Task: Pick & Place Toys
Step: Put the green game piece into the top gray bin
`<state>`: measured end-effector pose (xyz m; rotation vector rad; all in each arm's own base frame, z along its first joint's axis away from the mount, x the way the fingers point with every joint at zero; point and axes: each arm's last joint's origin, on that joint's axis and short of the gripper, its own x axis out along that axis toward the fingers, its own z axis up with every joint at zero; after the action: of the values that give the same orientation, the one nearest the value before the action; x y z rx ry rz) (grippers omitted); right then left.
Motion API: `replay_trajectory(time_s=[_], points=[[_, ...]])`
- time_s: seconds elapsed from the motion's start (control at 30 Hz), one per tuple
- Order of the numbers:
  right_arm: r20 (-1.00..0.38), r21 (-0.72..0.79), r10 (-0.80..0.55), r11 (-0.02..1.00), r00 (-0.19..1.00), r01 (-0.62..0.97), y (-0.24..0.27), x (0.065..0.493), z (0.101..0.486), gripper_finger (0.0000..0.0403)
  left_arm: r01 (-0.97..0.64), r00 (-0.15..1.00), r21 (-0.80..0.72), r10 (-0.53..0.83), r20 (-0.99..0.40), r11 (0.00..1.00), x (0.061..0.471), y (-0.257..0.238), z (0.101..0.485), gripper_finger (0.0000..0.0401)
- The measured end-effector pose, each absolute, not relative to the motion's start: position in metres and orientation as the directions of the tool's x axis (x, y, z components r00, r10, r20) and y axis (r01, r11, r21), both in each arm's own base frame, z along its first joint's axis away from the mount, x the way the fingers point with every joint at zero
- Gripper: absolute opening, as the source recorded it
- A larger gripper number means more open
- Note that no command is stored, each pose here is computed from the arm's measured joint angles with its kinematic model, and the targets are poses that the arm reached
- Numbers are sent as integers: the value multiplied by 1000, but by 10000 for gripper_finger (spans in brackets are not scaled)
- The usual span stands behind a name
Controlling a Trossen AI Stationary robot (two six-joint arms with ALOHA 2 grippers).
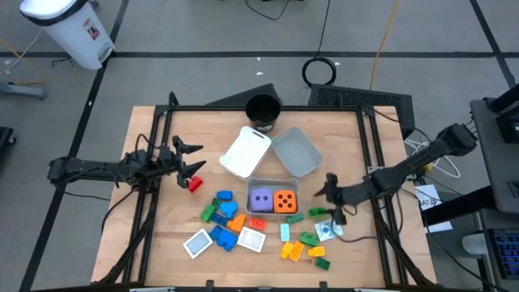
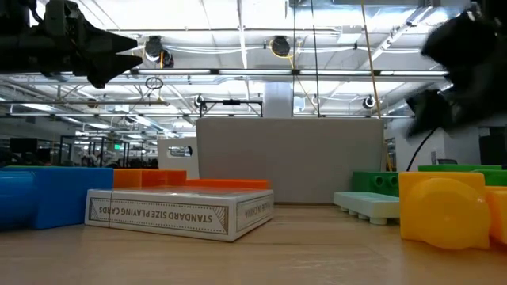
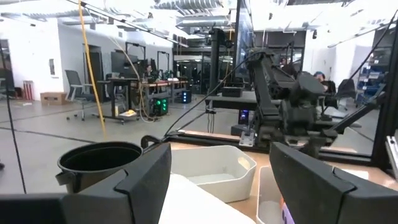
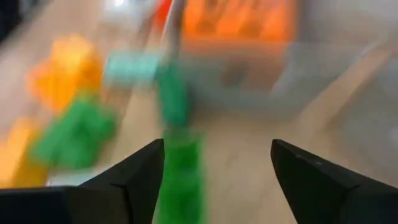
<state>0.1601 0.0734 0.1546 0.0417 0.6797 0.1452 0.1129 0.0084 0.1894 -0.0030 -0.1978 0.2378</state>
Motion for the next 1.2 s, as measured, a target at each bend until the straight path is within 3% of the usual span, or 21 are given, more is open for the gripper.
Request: replay_trajectory(time_s=[0.2,0.4,0.77,0.97,1.2], points=[[-717,53,164,982,678,-182,85,163,133,252,-234,953,-26,234,194,972,113,8,189,278],[-738,48,147,985,659,-167,84,165,127,228,-234,953,-26,234,194,972,113,8,189,278],[-701,65,170,982,692,-176,83,164,137,89,-234,954,-24,234,188,972,113,8,189,278],[-643,97,205,978,738,-187,81,160,151,87,-234,954,-26,235,189,972,113,8,189,278],[-590,109,218,975,777,-191,79,157,162,111,-234,954,-26,235,189,972,113,8,189,278]])
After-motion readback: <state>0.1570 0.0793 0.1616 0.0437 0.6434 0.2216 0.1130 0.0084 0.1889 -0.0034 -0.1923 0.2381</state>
